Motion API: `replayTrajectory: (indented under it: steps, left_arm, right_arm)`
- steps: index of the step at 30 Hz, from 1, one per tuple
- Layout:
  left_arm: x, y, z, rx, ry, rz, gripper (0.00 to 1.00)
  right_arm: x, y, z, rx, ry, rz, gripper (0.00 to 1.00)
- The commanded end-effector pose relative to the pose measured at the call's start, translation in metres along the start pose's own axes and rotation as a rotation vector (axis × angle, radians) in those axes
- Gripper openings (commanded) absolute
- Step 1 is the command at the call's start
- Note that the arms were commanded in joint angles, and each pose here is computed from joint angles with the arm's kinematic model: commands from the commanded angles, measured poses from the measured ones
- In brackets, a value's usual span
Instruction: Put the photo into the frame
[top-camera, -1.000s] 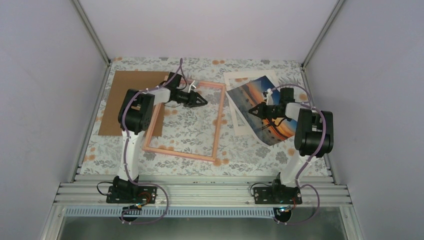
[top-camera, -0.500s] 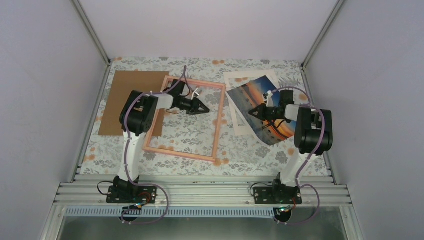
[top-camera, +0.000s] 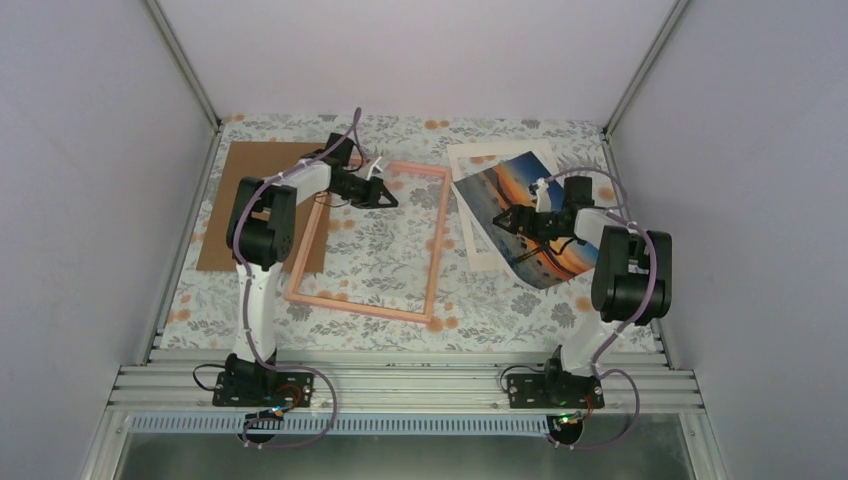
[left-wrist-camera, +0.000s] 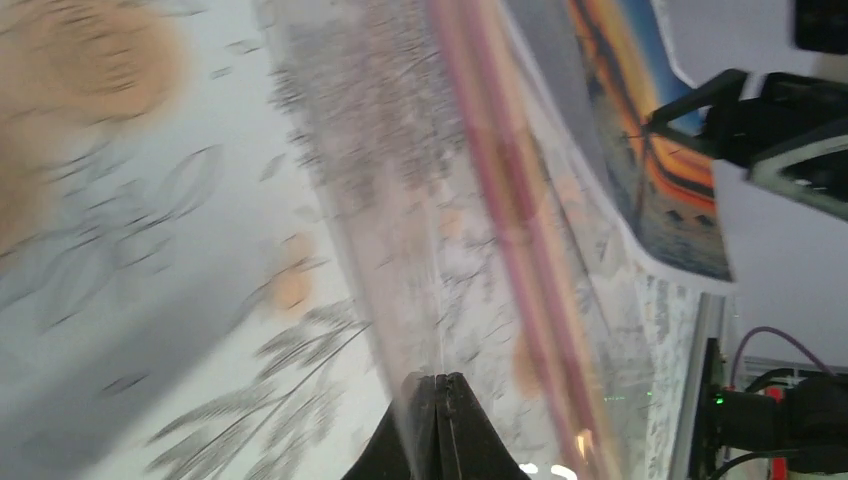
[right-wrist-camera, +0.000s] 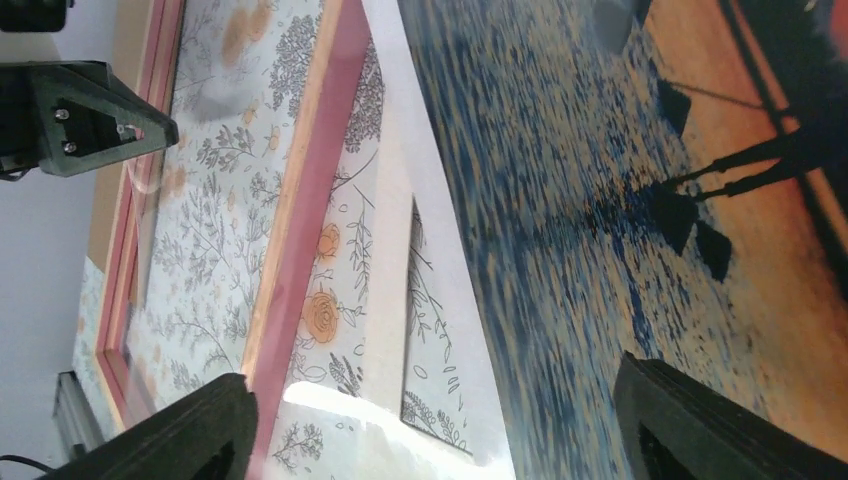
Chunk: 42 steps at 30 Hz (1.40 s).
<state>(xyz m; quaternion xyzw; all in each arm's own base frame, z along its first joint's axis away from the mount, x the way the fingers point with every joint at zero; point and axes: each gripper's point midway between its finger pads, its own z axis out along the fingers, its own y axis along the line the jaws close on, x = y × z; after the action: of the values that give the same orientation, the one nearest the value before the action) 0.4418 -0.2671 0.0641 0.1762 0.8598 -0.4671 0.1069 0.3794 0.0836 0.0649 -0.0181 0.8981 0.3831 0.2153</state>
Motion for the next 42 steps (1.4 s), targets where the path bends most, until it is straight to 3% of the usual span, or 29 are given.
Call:
replayTrajectory:
  steps: [1,7,22,42]
  left_arm:
    - [0.014,0.024,-0.025,-0.085,0.05,-0.002,0.02]
    - [0.018,0.043,-0.041,-0.144,0.109,-0.004,0.02]
    - [0.029,0.078,-0.055,-0.204,0.204,-0.085,0.02]
    - [0.032,0.085,-0.067,-0.252,0.171,-0.139,0.02]
  right_arm:
    - [0.002,0.004,-0.018,0.062,-0.008,-0.098,0.92]
    - [0.001,0.016,-0.033,0.09,-0.014,-0.179,1.0]
    - [0.015,0.014,-0.051,0.191,0.058,-0.292,1.0]
    - [0.018,0.009,-0.053,0.225,0.074,-0.303,1.0]
